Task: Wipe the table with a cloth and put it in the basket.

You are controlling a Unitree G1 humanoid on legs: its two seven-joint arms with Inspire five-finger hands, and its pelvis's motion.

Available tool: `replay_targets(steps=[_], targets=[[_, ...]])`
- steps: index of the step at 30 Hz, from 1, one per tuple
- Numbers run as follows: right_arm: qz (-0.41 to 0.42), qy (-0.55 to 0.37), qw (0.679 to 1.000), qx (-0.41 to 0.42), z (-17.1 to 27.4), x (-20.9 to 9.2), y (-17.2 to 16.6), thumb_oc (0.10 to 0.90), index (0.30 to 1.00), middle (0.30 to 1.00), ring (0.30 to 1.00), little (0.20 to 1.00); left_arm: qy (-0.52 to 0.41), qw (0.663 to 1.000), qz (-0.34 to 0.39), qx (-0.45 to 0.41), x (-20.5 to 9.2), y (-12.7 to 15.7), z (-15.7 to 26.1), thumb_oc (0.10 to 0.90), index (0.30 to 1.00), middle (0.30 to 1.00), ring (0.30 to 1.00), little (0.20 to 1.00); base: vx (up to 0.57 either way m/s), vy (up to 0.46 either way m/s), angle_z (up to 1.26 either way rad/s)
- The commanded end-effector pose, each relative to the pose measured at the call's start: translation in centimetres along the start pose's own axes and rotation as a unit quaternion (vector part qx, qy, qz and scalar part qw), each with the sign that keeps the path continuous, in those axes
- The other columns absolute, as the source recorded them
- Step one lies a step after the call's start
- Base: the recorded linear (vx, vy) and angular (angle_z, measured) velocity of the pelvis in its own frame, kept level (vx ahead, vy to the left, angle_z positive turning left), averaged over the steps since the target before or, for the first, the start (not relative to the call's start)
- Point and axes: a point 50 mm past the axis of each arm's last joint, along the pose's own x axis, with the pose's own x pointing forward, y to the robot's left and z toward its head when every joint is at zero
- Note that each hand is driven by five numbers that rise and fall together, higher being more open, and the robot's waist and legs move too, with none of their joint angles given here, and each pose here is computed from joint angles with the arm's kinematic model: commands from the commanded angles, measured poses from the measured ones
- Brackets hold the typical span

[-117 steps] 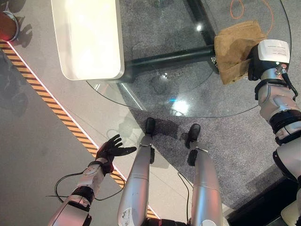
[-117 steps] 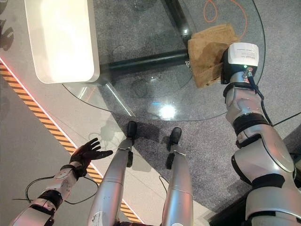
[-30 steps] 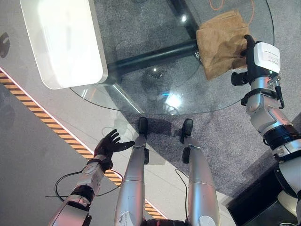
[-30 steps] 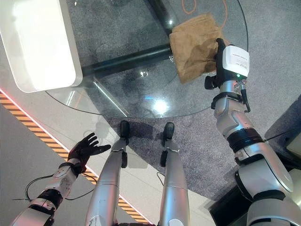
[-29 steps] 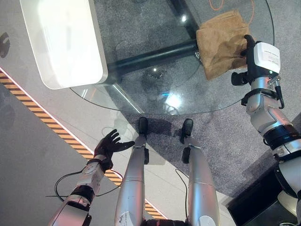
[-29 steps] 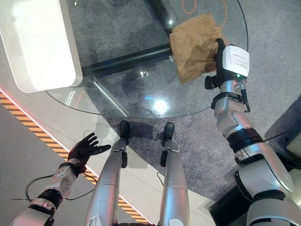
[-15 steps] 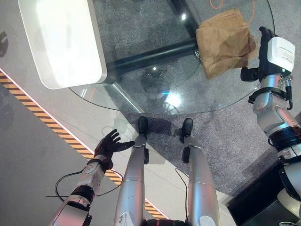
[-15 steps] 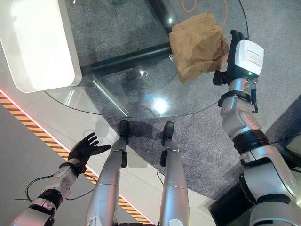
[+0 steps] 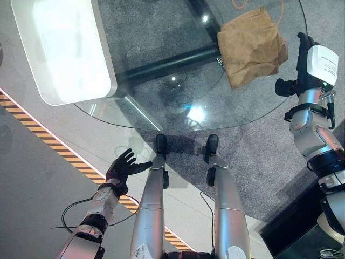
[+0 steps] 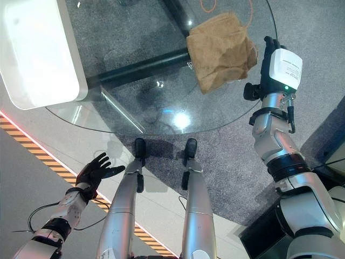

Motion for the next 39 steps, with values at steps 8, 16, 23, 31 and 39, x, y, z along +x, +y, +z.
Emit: replay_targets(steps=[8,16,23,31,39], targets=[[-0.065,-0.02,0.997,-0.041,0.2,2.6,-3.8,0.8,0.9,0.9,0.9,0.9,0.033,0.999,0.038,0.001,-1.6,2.0,-2.8,0.8,0.9,0.9,0.9,0.9,0.0,0.0,0.0],[-0.06,-0.011,0.997,-0.049,1.1,3.8,-4.0,0.8,0.9,0.9,0.9,0.9,0.036,0.999,0.027,0.007,-1.2,1.1,-2.7,0.8,0.9,0.9,0.9,0.9,0.0,0.0,0.0],[-0.057,-0.003,0.997,-0.059,2.0,4.8,-4.2,0.8,0.9,0.9,0.9,0.9,0.04,0.999,0.017,0.012,-1.0,0.6,-2.7,0.8,0.9,0.9,0.9,0.9,0.0,0.003,0.02],[-0.036,0.004,0.996,-0.076,2.6,5.4,-4.0,0.8,0.9,0.9,0.9,0.9,0.042,0.999,0.006,0.019,-0.8,0.0,-2.6,0.8,0.9,0.9,0.9,0.9,0.0,0.0,0.0],[-0.018,0.012,0.995,-0.099,2.9,5.7,-3.7,0.8,0.9,0.9,0.9,0.9,0.042,0.999,0.001,0.021,-0.7,-0.3,-2.6,0.8,0.9,0.9,0.9,0.9,0.0,0.002,0.01]])
